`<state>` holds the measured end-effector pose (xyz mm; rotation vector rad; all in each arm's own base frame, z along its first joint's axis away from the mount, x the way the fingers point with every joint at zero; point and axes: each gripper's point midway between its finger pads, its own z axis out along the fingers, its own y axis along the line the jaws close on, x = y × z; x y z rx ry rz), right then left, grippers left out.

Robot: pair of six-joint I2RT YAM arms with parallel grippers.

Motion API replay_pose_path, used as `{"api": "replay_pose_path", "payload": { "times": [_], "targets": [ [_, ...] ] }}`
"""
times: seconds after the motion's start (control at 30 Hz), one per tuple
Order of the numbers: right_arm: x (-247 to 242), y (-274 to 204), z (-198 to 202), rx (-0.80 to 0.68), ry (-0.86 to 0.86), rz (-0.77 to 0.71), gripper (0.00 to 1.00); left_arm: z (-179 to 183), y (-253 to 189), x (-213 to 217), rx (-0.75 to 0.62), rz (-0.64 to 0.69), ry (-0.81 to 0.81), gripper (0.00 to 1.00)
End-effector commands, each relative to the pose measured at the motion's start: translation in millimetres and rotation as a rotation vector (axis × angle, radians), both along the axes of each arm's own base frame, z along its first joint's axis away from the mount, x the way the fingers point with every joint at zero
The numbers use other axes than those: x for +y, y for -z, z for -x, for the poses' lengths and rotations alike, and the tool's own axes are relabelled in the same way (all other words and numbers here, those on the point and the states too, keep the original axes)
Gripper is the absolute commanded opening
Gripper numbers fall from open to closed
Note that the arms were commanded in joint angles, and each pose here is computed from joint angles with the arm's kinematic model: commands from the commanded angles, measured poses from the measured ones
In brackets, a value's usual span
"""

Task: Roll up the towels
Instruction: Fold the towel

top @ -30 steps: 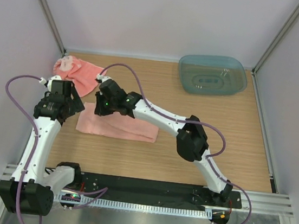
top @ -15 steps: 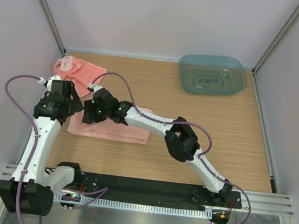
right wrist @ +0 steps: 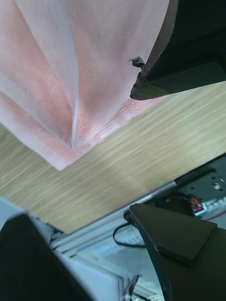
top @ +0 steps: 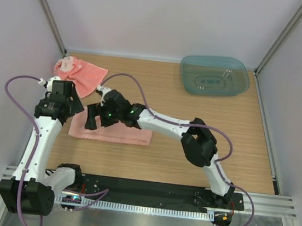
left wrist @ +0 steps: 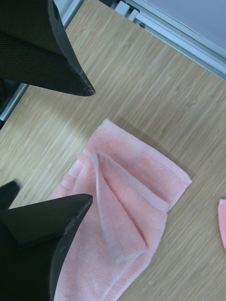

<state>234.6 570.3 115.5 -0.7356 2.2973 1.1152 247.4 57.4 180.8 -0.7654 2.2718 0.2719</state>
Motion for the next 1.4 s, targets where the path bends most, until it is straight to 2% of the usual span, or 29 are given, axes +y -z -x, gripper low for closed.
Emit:
{"api": "replay_pose_path", "payload": {
  "times": [0.0, 0.03, 0.07, 0.1, 0.13, 0.17, 0.2, 0.27, 0.3, 0.37, 0.47, 0.77, 0.87, 0.9, 0.97, 1.03, 1.07, 1.1, 1.17, 1.2, 1.23, 1.37],
  "targets": [
    [-28.5, -111.3, -24.7, -0.089, 0.066, -0.195, 1.0, -4.4, -5.3, -0.4, -0.022, 0.009, -0.002, 0.84],
    [-39.6, -113.4, -28.3, -0.081, 0.085, -0.191, 1.0, -6.4, -4.8, -2.9, -0.027, 0.02, 0.009, 0.83],
    [-57.1, -136.4, -31.3, -0.094, 0.112, -0.219, 1.0, -8.9, -2.0, -10.1, -0.025, 0.049, 0.042, 0.83],
    [-84.1, -109.6, -45.1, -0.073, 0.184, -0.149, 1.0, -11.2, -0.4, -13.8, -0.026, 0.062, 0.06, 0.82],
    [-102.9, -103.0, -52.5, -0.069, 0.229, -0.122, 1.0, -14.1, 2.9, -19.1, -0.024, 0.084, 0.084, 0.82],
    [-125.5, -115.7, -54.9, -0.078, 0.275, -0.129, 1.0, -16.4, 4.6, -24.2, -0.019, 0.098, 0.113, 0.82],
    [-162.4, -76.7, -66.9, -0.025, 0.359, -0.031, 0.99, -19.2, 11.2, -31.3, 0.003, 0.126, 0.145, 0.82],
    [-202.0, -59.4, -73.0, 0.033, 0.448, 0.022, 0.93, -23.3, 14.8, -41.3, 0.02, 0.141, 0.186, 0.82],
    [-225.0, -30.3, -68.5, 0.093, 0.478, 0.078, 0.93, -25.7, 20.9, -43.1, 0.045, 0.149, 0.195, 0.82],
    [-254.7, -10.9, -74.5, 0.137, 0.531, 0.11, 0.91, -30.6, 21.4, -56.7, 0.057, 0.153, 0.242, 0.82],
    [-267.0, 15.5, -60.7, 0.217, 0.506, 0.13, 0.86, -33.8, 26.6, -60.5, 0.085, 0.16, 0.257, 0.82],
    [-245.7, 58.0, -34.9, 0.384, 0.437, 0.055, 0.78, -32.7, 39.6, -62.7, 0.138, 0.156, 0.279, 0.81],
    [-236.6, 69.2, -28.0, 0.399, 0.42, 0.061, 0.64, -34.1, 39.0, -64.0, 0.132, 0.159, 0.284, 0.81],
    [-234.9, 73.8, -24.1, 0.413, 0.412, 0.067, 0.51, -35.2, 38.6, -64.8, 0.129, 0.161, 0.288, 0.81],
    [-231.7, 86.1, -21.1, 0.438, 0.403, 0.067, 0.46, -35.1, 39.9, -67.5, 0.132, 0.17, 0.301, 0.8],
    [-234.8, 93.9, -19.2, 0.446, 0.408, 0.074, 0.36, -35.9, 39.9, -73.6, 0.13, 0.176, 0.325, 0.8],
    [-240.9, 98.2, -16.4, 0.453, 0.42, 0.097, 0.31, -36.8, 39.4, -75.8, 0.128, 0.172, 0.333, 0.8],
    [-246.7, 100.9, -15.8, 0.444, 0.425, 0.116, 0.2, -36.4, 40.0, -77.0, 0.13, 0.17, 0.337, 0.8],
    [-271.9, 109.0, -17.3, 0.452, 0.483, 0.176, 0.12, -36.9, 38.0, -84.0, 0.129, 0.166, 0.361, 0.81],
    [-282.7, 102.8, -21.3, 0.419, 0.493, 0.189, 0.01, -36.7, 37.2, -87.0, 0.13, 0.168, 0.365, 0.8],
    [-300.5, 100.7, -29.8, 0.4, 0.533, 0.211, 0.01, -37.7, 35.9, -88.7, 0.129, 0.16, 0.367, 0.8],
    [-374.0, 92.8, -32.1, 0.282, 0.655, 0.455, 0.01, -43.3, 31.8, -121.8, 0.133, 0.154, 0.442, 0.81]
  ]
}}
